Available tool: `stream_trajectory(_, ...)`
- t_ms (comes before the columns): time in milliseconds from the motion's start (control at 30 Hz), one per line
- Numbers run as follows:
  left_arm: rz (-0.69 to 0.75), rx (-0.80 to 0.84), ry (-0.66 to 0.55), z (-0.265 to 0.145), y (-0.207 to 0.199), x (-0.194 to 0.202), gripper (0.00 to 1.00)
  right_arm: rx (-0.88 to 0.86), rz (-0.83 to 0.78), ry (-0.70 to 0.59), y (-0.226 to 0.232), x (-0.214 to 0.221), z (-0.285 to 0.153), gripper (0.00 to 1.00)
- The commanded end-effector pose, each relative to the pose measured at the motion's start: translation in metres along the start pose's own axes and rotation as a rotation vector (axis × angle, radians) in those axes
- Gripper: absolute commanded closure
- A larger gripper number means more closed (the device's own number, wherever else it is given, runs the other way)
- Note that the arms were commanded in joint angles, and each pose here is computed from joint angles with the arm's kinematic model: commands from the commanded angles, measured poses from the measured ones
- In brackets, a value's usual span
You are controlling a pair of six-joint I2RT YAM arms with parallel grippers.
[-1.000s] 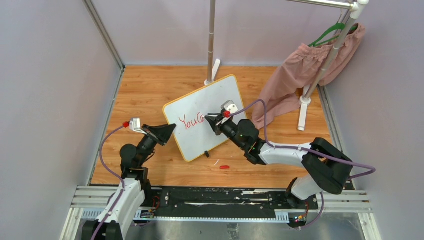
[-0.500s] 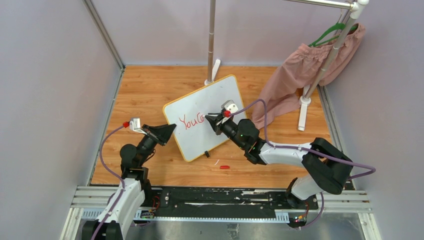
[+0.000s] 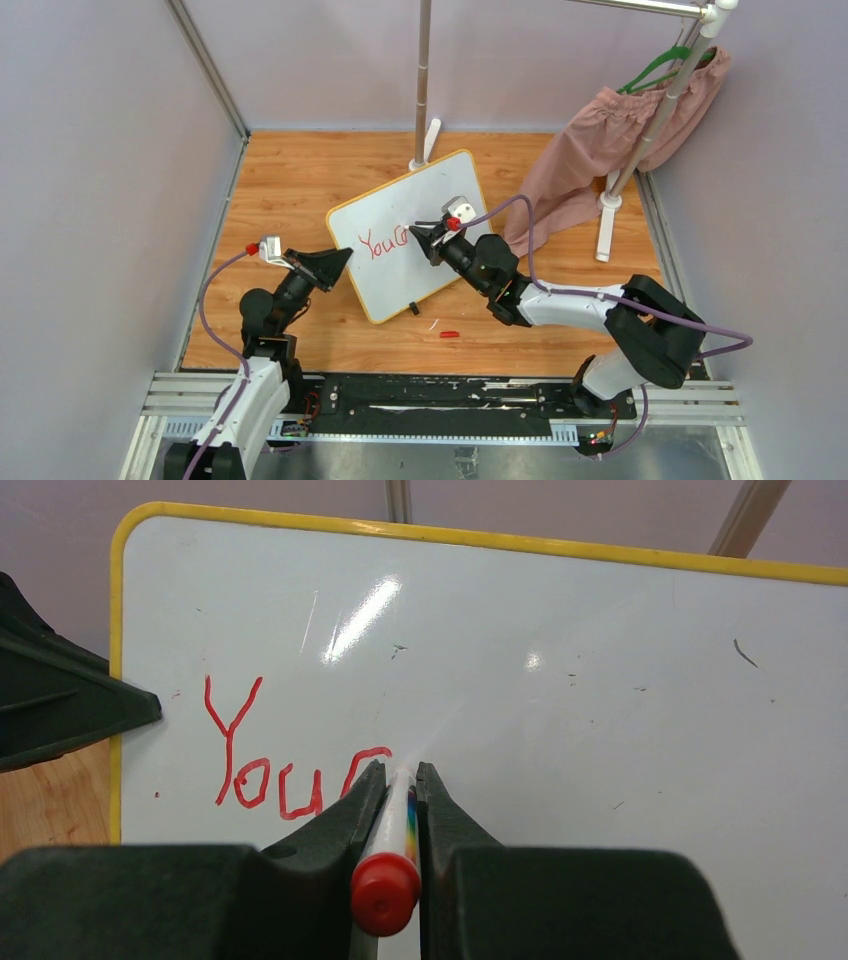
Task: Write a sentence on the whiteboard
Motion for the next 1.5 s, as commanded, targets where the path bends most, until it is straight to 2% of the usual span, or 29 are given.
stream_trajectory(0, -0.05, -0.09, 0.065, -0.025, 0.029, 0.047, 1.0, -0.006, 0.008, 0.008, -0.001, 0.004, -0.003, 1.0)
stream_trajectory(500, -0.053, -0.091, 0.065, -0.025, 0.029, 0.048, 1.0, 0.002, 0.021, 0.052, -0.001, 0.024, -0.019, 1.0)
stream_trajectory(833, -0.052, -0.09, 0.065, -0.025, 0.029, 0.047, 1.0, 0.03, 0.008, -0.065, -0.005, -0.015, -0.02, 1.0)
stream_trajectory(1467, -0.052, -0.087, 0.067, -0.025, 0.028, 0.048, 1.0, 0.022, 0.011, -0.056, -0.005, -0.014, 0.002, 1.0)
Point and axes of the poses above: each gripper's point midway between its finger pads, its own z axis out along the fingers, its own y axis along the line the jaws close on, x = y × z, the point moved 3 cm from there along -z, back along the fingers, and after that the axes turned 6 degrees about z, right-handed, at the moved point
